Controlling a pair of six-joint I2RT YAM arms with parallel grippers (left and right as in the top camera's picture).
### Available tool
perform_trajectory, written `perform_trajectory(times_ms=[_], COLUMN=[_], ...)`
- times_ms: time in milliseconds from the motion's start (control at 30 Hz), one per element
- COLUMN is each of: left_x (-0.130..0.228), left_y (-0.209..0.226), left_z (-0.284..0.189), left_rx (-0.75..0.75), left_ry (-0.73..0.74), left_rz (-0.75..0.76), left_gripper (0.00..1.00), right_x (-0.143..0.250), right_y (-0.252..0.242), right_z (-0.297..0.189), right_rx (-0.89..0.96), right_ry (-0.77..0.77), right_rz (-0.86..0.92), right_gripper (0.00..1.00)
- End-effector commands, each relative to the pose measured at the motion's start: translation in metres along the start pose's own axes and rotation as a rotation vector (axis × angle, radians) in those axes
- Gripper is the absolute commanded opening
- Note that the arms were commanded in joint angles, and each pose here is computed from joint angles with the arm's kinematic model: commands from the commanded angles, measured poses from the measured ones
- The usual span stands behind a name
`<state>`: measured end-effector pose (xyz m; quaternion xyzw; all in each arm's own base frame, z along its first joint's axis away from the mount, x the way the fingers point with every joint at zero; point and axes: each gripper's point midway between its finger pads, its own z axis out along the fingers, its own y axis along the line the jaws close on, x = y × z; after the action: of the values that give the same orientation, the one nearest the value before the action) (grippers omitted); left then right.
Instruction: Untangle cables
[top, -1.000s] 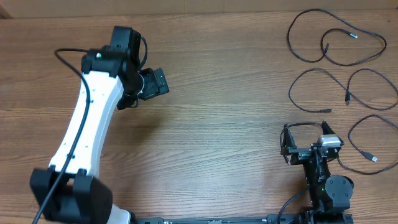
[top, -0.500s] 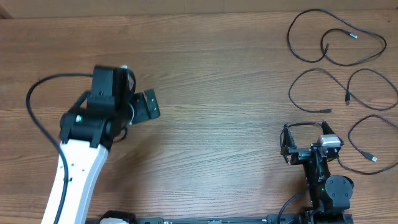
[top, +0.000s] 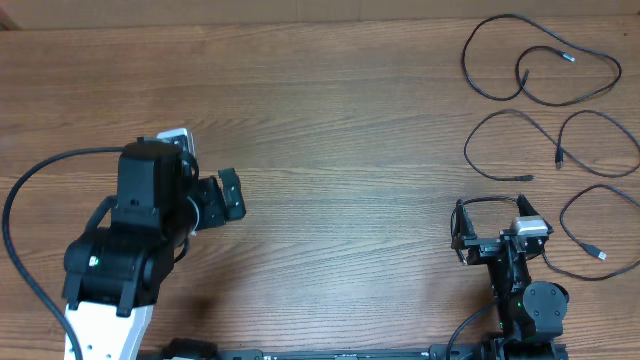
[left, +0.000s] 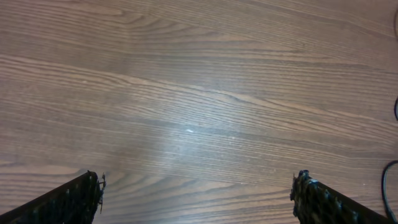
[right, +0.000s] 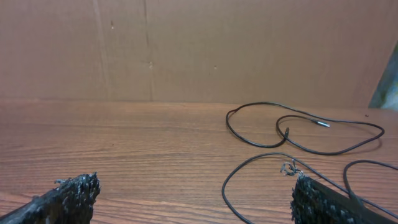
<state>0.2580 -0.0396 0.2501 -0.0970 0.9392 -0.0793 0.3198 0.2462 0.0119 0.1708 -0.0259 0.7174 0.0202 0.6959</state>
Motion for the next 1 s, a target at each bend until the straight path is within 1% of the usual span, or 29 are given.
perform_trajectory(times_ms=[0, 200, 333, 433, 667, 967], left_x=[0.009, 0.041, 0.056, 0.062, 0.072, 0.076], left_y=[0.011, 0.028, 0.032, 0.034, 0.036, 0.038], left_z=[-0.006, -0.009, -0.009, -0.005, 0.008, 0.0], left_rx=[-0.01, 0.001, 0.02, 0.034, 0.058, 0.085], left_ry=[-0.016, -0.044, -0.115, -0.16, -0.203, -0.305], left_rz=[0.032, 0.03, 0.032, 0.033, 0.032, 0.039], left_gripper=[1.0, 0.99, 0.99, 1.0, 1.0, 1.0], right_x=[0.001, 0.001, 0.001, 0.001, 0.001, 0.001], right_y=[0.0, 0.0, 0.0, 0.0, 0.0, 0.0], right_z=[0.0, 0.0, 0.0, 0.0, 0.0, 0.0], right_rx=[0.004, 0.004, 0.004, 0.004, 0.004, 0.004], right_ry=[-0.006, -0.006, -0.006, -0.006, -0.006, -0.006], right_rz=[-0.002, -0.002, -0.002, -0.001, -0.001, -0.002], right_gripper=[1.0, 1.0, 1.0, 1.0, 1.0, 1.0])
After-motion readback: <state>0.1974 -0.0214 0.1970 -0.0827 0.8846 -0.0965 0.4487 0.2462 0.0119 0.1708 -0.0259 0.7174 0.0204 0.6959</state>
